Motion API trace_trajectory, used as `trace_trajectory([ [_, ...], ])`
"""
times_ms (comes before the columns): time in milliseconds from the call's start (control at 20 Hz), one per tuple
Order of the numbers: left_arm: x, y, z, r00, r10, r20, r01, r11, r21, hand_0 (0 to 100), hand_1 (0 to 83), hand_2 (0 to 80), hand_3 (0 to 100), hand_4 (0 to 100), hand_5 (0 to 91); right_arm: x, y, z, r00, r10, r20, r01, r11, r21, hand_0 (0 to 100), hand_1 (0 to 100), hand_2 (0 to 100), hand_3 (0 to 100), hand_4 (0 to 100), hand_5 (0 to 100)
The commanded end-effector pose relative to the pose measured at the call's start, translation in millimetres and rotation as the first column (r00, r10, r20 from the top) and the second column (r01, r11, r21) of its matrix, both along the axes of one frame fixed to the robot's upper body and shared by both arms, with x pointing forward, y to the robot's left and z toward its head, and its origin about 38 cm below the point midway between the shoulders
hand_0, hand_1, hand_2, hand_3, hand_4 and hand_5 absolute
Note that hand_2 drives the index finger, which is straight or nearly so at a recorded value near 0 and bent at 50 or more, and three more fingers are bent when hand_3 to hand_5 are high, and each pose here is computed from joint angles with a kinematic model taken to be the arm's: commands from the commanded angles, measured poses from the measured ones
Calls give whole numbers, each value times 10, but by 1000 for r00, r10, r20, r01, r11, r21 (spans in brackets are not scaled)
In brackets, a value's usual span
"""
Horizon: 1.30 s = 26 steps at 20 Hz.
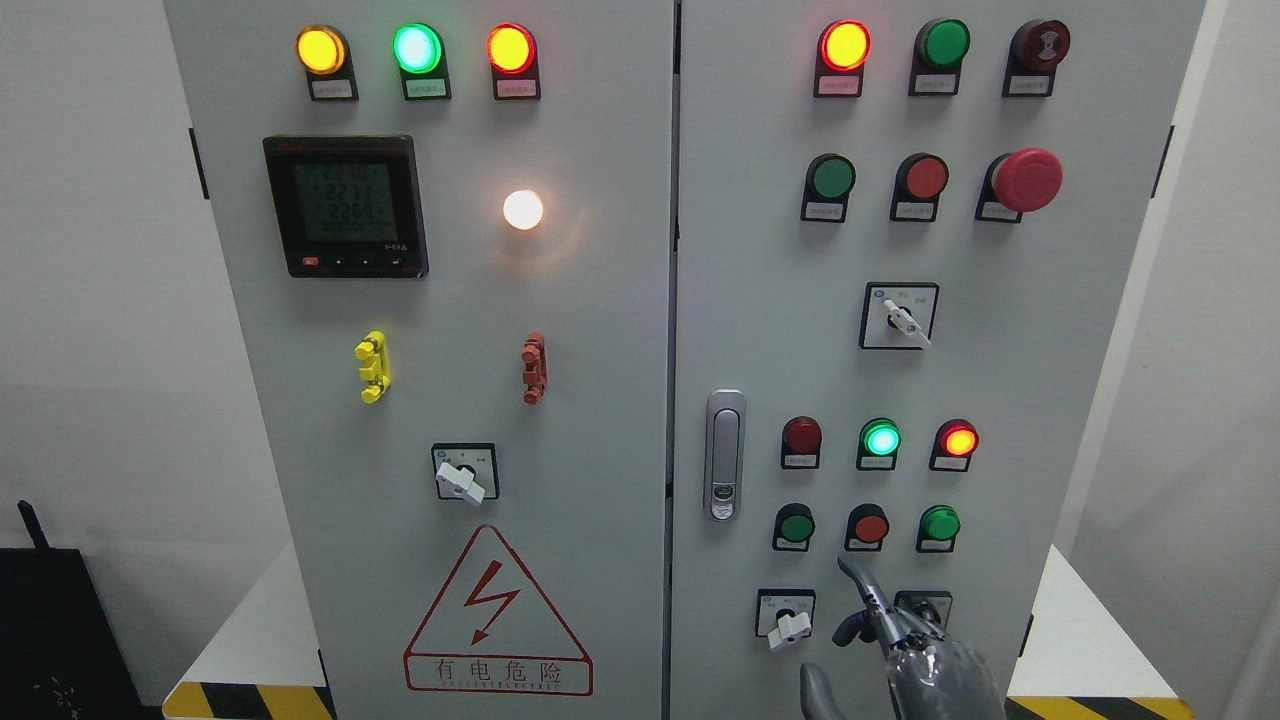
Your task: Press green start button
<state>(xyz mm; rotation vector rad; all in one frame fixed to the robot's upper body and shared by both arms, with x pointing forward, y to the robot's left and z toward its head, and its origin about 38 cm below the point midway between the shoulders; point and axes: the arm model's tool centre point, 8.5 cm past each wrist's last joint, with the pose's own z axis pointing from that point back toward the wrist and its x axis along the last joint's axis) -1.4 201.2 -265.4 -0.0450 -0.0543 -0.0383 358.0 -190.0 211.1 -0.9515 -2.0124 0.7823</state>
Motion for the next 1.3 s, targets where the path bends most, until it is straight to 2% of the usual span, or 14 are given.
trace_trajectory([
  [0,0,0,0,1000,0,0,0,1000,0,120,556,0,0,0,0,100,-22,-11,1000,-18,-7,18,1000,-23,555,287,0,583,601,523],
  [600,0,0,0,1000,0,0,0,1000,0,120,556,0,0,0,0,254,63,-79,999,4,-43,-5,1000,-27,566,296,0,588,606,524],
  [1250,0,0,0,1000,0,0,0,1000,0,120,556,0,0,0,0,356,79,-109,998,2,-58,-4,999,-36,577,301,0,597,606,523],
])
